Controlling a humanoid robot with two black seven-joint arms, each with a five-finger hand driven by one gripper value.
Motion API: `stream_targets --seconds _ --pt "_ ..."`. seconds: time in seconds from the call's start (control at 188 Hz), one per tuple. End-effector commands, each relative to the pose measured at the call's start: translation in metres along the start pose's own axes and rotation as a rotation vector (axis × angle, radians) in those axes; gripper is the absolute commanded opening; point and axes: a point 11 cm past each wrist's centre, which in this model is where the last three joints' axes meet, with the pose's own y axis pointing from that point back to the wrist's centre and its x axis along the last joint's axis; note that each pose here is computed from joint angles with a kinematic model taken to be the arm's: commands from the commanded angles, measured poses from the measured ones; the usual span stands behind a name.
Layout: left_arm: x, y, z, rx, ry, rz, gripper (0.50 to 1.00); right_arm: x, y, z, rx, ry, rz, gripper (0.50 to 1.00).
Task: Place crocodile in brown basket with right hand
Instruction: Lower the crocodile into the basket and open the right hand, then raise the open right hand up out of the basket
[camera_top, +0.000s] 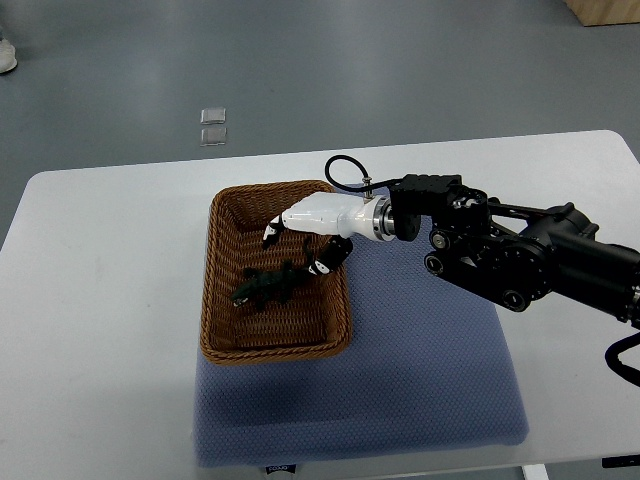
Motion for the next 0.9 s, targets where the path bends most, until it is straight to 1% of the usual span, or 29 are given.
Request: stream_targets --seconds 0.0,0.08,0.117,0.218,0.255,0.287,0.383,0.526,0.739,0.893 --pt "0.000 0.000 0.000 0.000 -0.001 -0.001 1.000 0.001 0.000 0.000 0.002 -0.001 0.001 0.827" --pt "0.000 0.000 0.000 0.000 0.001 0.000 1.000 0.003 0.001 -0.001 0.004 0.000 0.004 0.836" --pt "0.000 0.000 0.000 0.000 0.001 0.000 1.000 0.005 0.002 0.000 0.002 -0.002 0.010 0.856" --pt "0.000 0.000 0.000 0.000 -0.001 0.000 1.000 0.014 0.006 0.002 0.003 -0.010 0.033 0.864" --pt "0.000 0.000 0.000 0.000 0.001 0.000 1.000 0.019 0.008 0.004 0.001 -0.013 0.046 0.887" --pt "0.000 0.000 0.000 0.000 0.000 0.000 1.000 0.024 0.011 0.005 0.002 -0.024 0.064 0.895" --pt "0.000 0.000 0.000 0.000 -0.001 0.000 1.000 0.039 0.017 0.010 -0.003 -0.073 0.127 0.905" --pt "0.000 0.000 0.000 0.000 -0.001 -0.001 1.000 0.052 0.027 0.020 -0.006 -0.178 0.222 0.911" --pt "0.000 0.000 0.000 0.000 0.000 0.000 1.000 0.068 0.055 0.049 0.010 -0.528 0.448 0.911" --pt "0.000 0.000 0.000 0.000 0.000 0.000 1.000 0.064 0.080 0.081 0.018 -0.840 0.641 0.911"
